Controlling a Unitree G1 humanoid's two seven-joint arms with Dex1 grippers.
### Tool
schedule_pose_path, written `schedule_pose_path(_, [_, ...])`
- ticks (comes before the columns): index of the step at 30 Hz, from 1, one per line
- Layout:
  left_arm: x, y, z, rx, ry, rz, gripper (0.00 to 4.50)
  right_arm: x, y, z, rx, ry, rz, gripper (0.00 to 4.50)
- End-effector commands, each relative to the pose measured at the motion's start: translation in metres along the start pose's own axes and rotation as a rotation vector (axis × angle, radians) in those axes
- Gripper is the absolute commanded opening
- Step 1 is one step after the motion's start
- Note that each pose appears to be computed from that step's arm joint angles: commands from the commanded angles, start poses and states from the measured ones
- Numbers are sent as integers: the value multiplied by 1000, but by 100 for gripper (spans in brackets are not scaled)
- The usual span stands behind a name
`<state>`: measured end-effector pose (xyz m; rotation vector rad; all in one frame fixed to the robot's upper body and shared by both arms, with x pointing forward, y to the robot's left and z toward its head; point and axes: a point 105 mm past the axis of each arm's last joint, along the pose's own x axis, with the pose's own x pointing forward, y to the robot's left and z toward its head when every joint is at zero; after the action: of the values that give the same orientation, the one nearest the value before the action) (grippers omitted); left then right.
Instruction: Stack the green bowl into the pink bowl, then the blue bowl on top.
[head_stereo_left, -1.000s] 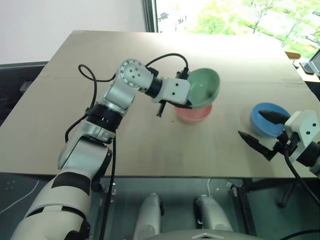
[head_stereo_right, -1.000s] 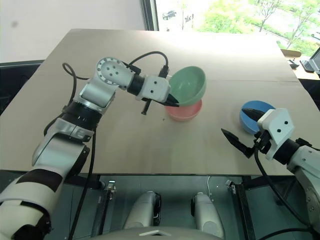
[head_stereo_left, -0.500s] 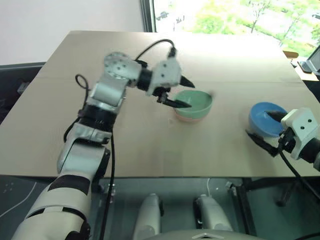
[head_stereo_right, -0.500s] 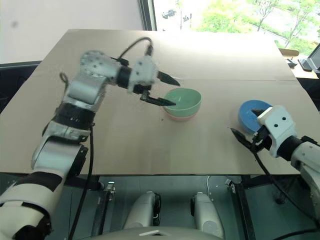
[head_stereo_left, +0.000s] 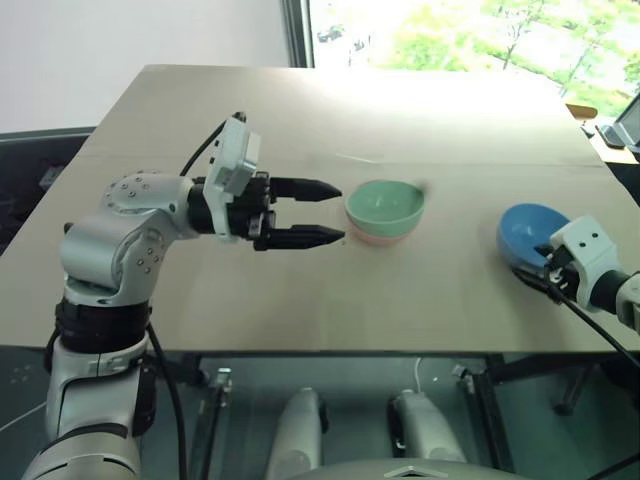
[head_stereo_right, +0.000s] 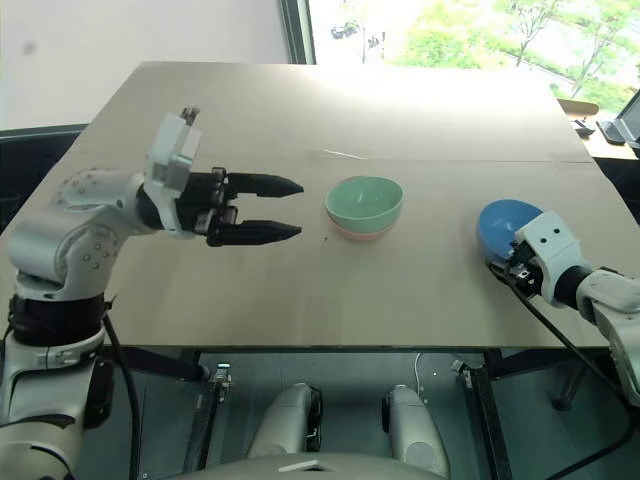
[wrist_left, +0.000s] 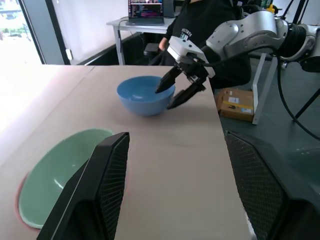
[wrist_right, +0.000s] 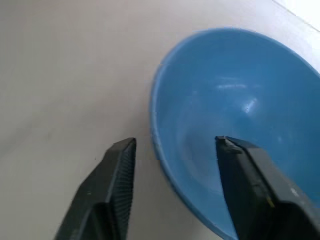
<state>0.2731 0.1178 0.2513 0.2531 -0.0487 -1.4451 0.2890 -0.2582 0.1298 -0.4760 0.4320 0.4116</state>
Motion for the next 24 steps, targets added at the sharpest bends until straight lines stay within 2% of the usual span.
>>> schedule_pose_path(1, [-5,-4,14,36,-24,27,324,-1,-7,12,-54,-24,-9,101])
schedule_pose_path(3, [-3,-5,13,36,-25,29,324,1,-8,13,-63,-21,-8,12])
schedule_pose_path(4, [-3,-5,13,35,-26,30,324,1,-8,13,-66,-19,-9,4])
schedule_pose_path(8, [-1,-3,14,63,-40,60,324,4,-12,18,-103,-26,-26,4])
schedule_pose_path(10, [-3,-1,13,55,-46,84,324,5,-11,34,-128,-80,-19,4])
schedule_pose_path(16, [-10,8,0,27,-29,188,324,7,39,124,-258,-446,201,4])
schedule_pose_path(20, [-16,3,-7,8,-20,216,324,21,71,165,-338,-550,355,4])
schedule_pose_path(24, [-24,1,-8,9,-8,267,324,41,93,183,-396,-562,454,4])
